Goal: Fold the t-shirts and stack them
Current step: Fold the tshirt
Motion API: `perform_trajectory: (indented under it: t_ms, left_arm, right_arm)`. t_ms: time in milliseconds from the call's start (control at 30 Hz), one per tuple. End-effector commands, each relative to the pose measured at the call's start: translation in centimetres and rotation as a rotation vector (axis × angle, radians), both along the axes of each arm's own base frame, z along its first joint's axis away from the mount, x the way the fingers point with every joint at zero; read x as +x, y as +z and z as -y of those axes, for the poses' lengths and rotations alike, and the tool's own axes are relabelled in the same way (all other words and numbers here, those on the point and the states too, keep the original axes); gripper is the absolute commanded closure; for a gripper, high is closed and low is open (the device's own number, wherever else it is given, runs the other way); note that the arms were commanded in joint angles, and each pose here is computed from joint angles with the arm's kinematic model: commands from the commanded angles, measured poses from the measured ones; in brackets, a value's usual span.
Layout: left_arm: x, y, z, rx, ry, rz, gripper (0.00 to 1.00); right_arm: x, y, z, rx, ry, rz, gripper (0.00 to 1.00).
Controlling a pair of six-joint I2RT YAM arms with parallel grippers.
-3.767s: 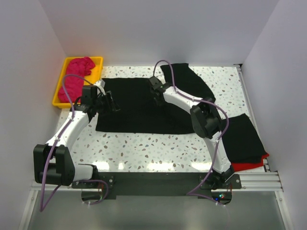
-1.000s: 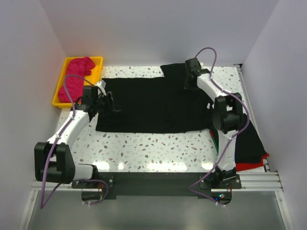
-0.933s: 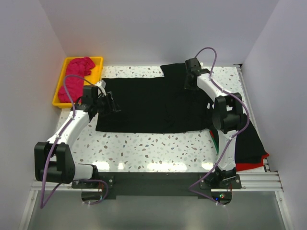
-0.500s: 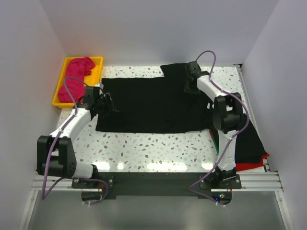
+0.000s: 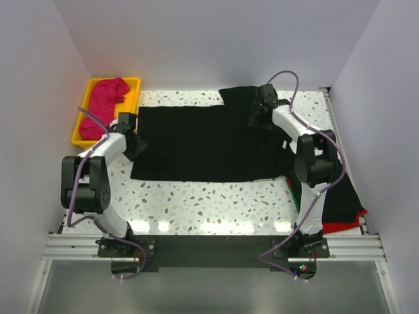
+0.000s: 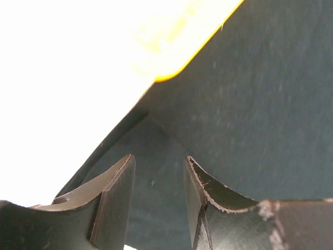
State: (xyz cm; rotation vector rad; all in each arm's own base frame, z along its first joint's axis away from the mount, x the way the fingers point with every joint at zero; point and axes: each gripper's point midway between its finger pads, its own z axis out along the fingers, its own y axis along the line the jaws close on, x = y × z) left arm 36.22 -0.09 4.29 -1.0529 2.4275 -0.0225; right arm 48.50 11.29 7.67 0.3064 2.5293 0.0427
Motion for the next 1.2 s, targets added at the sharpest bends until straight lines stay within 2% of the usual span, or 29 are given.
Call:
perform_trajectory:
  t_ms: [0,133,433,700,900,1167]
  left_arm:
    - [2.3,1.5,-1.7,0.064,0.099,0.044,0.53]
    - [3.4,1.2,-2.1,0.083,0.114,0.030,0.55]
    - [3.0,-0.4,-2.4,0.095,0.139,-0.012,0.60]
    - [2.9,-1.6,-2.3,0.094,0.138,-0.034,0.67]
    - [2.5,-2.1,-2.4,0.100,0.135,-0.050,0.76]
    - [2.6,-0.5,-2.5,0.110,0.124,-0.013,0.94]
  right_arm:
    - [0.1,3.2,-2.6,0.151,0.051,0.082,0.55]
    - [-0.2,4.3,-4.2,0.176,0.081,0.114,0.55]
    - [-1.1,4.7,-7.3,0.209,0.137,0.112,0.56]
    - [-1.2,4.1,-8.1,0.202,0.150,0.102,0.56]
    - [-1.2,4.1,-8.0,0.196,0.154,0.103,0.56]
    - [-1.1,3.2,-8.5,0.179,0.188,0.079,0.56]
